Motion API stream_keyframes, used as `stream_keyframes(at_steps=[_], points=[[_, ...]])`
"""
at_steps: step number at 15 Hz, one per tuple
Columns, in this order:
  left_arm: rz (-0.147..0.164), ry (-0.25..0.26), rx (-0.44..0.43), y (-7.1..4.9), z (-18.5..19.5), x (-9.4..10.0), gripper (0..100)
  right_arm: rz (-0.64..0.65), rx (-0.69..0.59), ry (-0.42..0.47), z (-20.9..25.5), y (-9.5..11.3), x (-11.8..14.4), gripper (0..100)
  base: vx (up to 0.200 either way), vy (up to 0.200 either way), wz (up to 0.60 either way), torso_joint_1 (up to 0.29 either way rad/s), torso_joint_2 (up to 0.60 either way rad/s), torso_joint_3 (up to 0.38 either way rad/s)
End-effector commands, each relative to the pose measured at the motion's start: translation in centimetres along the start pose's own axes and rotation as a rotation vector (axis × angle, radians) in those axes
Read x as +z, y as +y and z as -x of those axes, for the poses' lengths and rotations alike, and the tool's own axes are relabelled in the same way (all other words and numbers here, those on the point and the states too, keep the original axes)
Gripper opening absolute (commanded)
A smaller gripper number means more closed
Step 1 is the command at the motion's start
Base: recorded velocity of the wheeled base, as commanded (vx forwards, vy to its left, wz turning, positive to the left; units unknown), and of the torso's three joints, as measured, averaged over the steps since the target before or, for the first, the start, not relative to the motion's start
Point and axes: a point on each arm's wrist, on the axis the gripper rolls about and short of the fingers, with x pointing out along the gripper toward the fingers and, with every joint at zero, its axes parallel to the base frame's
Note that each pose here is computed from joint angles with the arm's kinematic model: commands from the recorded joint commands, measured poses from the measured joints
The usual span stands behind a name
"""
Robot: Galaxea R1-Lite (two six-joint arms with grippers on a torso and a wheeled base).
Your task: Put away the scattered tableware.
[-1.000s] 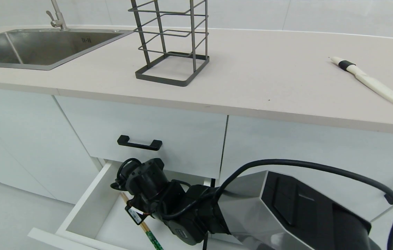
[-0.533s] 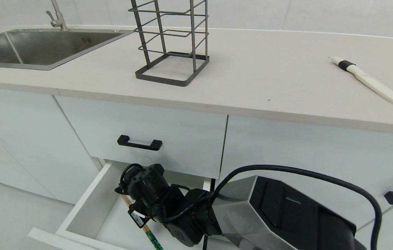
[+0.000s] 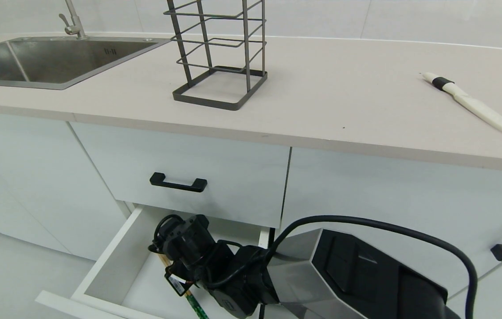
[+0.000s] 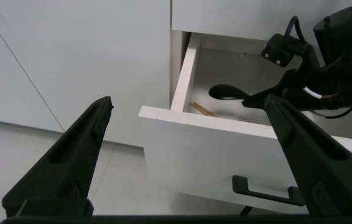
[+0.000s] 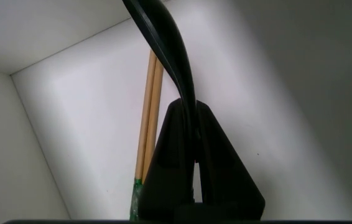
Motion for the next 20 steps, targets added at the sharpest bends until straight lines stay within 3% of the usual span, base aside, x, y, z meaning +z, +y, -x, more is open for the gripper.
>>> stream_keyframes(at_steps=[1, 6, 7, 11, 13, 18, 20], points=[[0.000, 0.002, 0.000, 0.0, 0.0, 0.0, 100, 0.002, -0.006, 0.008, -0.1, 0.2, -0.3, 0, 0.000, 0.000, 0.00, 0.000, 0.00, 0.000], [0.000, 0.002, 0.000, 0.0, 0.0, 0.0, 100, 0.006, 0.003, 0.019, -0.1, 1.2, -0.7, 0, 0.000, 0.000, 0.00, 0.000, 0.00, 0.000], [0.000, 0.002, 0.000, 0.0, 0.0, 0.0, 100, 0.008, 0.005, 0.021, -0.1, 1.3, -0.8, 100, 0.000, 0.000, 0.00, 0.000, 0.00, 0.000], [0.000, 0.002, 0.000, 0.0, 0.0, 0.0, 100, 0.006, -0.010, 0.003, 0.4, 1.4, -0.1, 100, 0.000, 0.000, 0.00, 0.000, 0.00, 0.000], [0.000, 0.002, 0.000, 0.0, 0.0, 0.0, 100, 0.008, 0.001, -0.036, 2.4, 1.7, 1.5, 100, 0.000, 0.000, 0.00, 0.000, 0.00, 0.000], [0.000, 0.002, 0.000, 0.0, 0.0, 0.0, 100, -0.006, 0.047, -0.196, 11.7, 1.9, 5.8, 100, 0.000, 0.000, 0.00, 0.000, 0.00, 0.000], [0.000, 0.002, 0.000, 0.0, 0.0, 0.0, 100, -0.019, 0.060, -0.260, 14.7, 1.2, 5.6, 100, 0.000, 0.000, 0.00, 0.000, 0.00, 0.000]])
